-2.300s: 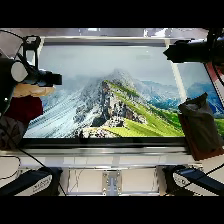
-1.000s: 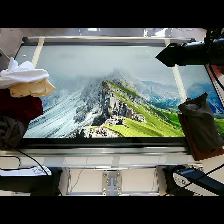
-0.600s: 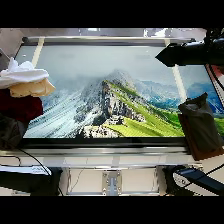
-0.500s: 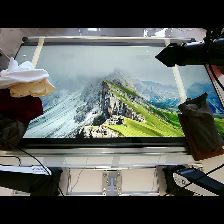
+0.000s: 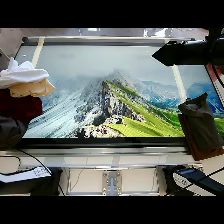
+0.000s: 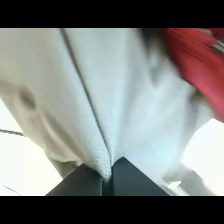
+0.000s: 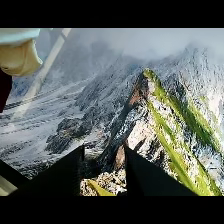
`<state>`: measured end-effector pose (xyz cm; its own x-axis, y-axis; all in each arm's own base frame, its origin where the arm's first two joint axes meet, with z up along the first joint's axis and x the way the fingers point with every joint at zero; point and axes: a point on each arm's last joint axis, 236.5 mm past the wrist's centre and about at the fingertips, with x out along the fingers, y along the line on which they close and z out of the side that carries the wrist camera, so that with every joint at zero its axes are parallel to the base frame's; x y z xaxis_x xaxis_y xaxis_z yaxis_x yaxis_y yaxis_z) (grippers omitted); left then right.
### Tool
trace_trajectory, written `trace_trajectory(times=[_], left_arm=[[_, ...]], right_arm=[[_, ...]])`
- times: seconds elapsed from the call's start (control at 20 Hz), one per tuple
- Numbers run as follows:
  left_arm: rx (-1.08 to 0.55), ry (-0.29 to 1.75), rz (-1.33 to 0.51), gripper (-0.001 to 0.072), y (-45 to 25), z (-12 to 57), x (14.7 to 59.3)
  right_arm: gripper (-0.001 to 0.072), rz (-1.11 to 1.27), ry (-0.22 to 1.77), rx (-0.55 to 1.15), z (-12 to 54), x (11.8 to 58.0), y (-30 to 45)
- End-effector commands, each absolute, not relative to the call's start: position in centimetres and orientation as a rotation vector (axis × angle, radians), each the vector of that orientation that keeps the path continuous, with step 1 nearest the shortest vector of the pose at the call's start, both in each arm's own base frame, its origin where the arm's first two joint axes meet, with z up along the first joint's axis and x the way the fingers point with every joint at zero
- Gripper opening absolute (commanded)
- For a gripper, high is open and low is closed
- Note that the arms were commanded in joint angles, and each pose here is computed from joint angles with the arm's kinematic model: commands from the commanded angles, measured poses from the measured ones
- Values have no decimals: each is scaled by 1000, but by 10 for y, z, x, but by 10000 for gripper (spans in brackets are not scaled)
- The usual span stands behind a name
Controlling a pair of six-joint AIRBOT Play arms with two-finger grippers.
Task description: Fold the shirts.
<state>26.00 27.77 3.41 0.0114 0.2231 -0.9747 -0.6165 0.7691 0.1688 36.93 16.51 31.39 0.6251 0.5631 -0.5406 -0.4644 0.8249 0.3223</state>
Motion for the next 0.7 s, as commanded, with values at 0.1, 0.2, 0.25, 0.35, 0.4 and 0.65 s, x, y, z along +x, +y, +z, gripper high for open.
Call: trace_trajectory(times=[0.1, 0.2, 0.25, 0.35, 0.4, 0.65], left_arm=[[-571, 876, 229, 13, 140, 182, 325], [-589, 663, -41, 13, 69, 255, 331], [-570, 557, -175, 13, 32, 293, 326], [-532, 415, -357, 13, -24, 344, 309], [-510, 382, -412, 13, -46, 358, 299], [-448, 447, -660, 13, -124, 358, 272]], right_arm=[[297, 641, 617, 87, 360, 324, 164], [297, 639, 567, 37, 388, 303, 157], [297, 634, 531, 18, 402, 292, 154], [297, 609, 443, -12, 427, 276, 145], [297, 586, 407, -38, 435, 269, 138], [297, 434, 307, -95, 457, 245, 100]])
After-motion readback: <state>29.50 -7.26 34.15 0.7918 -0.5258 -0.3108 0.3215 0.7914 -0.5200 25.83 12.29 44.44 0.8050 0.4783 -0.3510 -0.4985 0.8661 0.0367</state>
